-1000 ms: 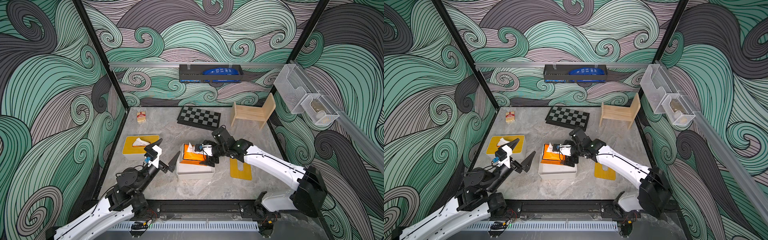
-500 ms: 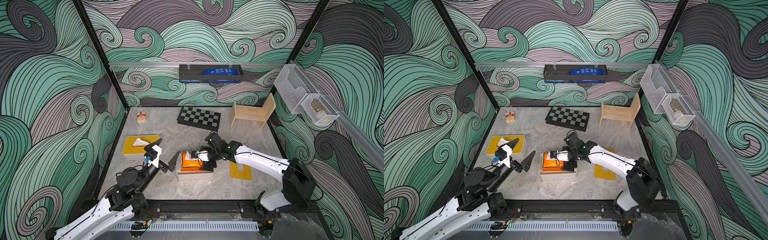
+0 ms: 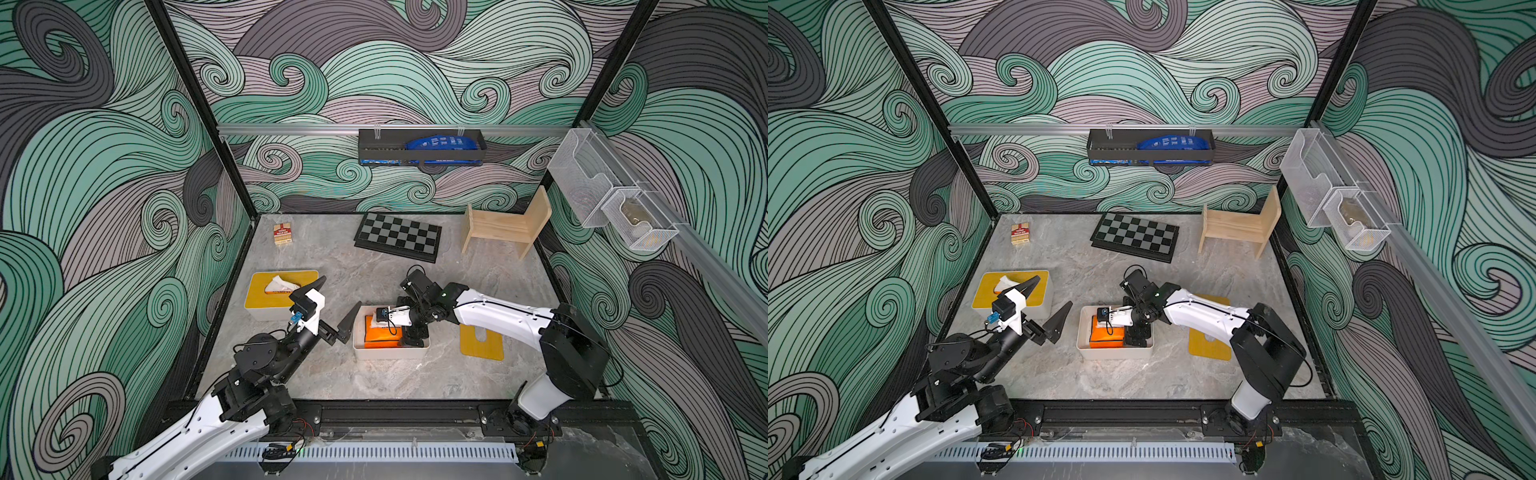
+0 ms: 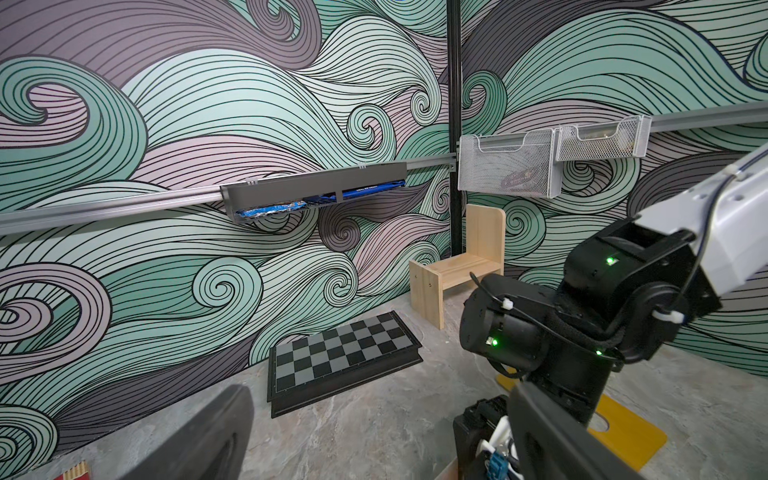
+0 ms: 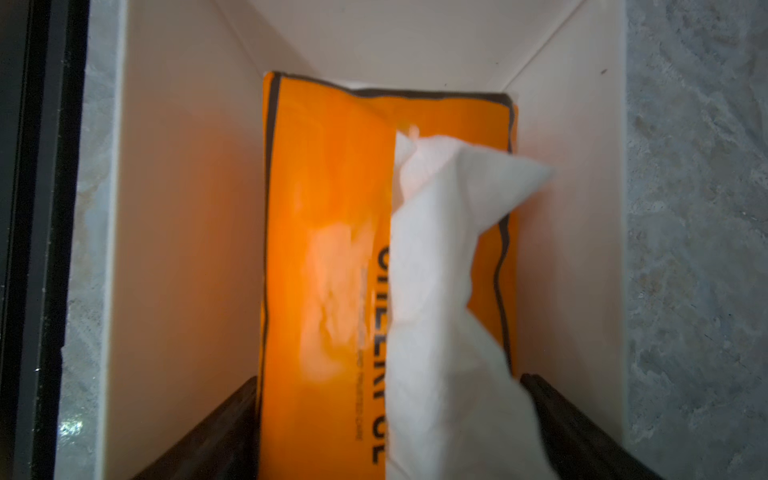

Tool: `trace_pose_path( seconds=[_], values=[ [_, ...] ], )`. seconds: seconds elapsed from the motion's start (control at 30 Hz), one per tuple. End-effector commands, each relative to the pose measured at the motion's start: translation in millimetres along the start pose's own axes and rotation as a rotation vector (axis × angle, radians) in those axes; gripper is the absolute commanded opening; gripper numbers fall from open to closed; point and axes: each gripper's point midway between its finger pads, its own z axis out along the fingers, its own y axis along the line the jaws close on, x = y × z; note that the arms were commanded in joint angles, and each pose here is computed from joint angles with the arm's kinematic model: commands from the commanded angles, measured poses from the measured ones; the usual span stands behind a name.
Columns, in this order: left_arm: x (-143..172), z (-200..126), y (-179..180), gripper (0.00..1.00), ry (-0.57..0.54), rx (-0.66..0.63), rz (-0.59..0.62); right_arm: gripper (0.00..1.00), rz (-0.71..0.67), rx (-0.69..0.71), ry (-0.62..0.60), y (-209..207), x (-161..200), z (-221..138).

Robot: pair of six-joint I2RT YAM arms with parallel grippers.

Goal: Put the tissue paper into the tissue box
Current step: Place the paper towel in the tissue box.

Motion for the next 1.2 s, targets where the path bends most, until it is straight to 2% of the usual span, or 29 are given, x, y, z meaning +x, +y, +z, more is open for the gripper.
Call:
trace_pose_path(
  seconds=[0.0,0.2,0.33,0.43,0.53,0.63,0.77,0.97,1.07,1.17],
  values=[
    [-4,1,-1,0.99,-0.017,0.009,-0.016,0.98,-0.010,0.055,-0.018,-11,-13,-13],
    [-5,1,-2,0.99,-0.018,0.015,-0.016,1.00,-0.030,0.170,-0.063,-22,-25,-55],
    [-4,2,-3,0.99,-0.019,0.019,-0.017,1.00,0.017,0.244,-0.167,-26,-37,-98],
    [-4,2,-3,0.99,-0.018,0.022,-0.018,1.00,0.153,0.278,-0.275,-35,-43,-133],
    [-4,3,-3,0.99,-0.019,0.025,-0.020,1.00,0.391,0.359,-0.344,-61,-42,-162],
    [-4,4,-4,0.99,-0.017,0.028,-0.023,1.00,0.652,0.470,-0.358,-92,-24,-181],
    [-3,5,-4,0.99,-0.015,0.034,-0.026,1.00,0.942,0.500,-0.343,-111,19,-173],
    [-3,5,-4,0.99,-0.014,0.034,-0.027,1.00,1.297,0.459,-0.213,-107,109,-127],
    [-3,4,-3,0.99,-0.015,0.033,-0.027,1.00,1.406,0.440,-0.154,-94,140,-109],
    [-4,5,-4,0.99,-0.018,0.035,-0.028,0.99,1.453,0.466,-0.145,-86,152,-103]
  ],
)
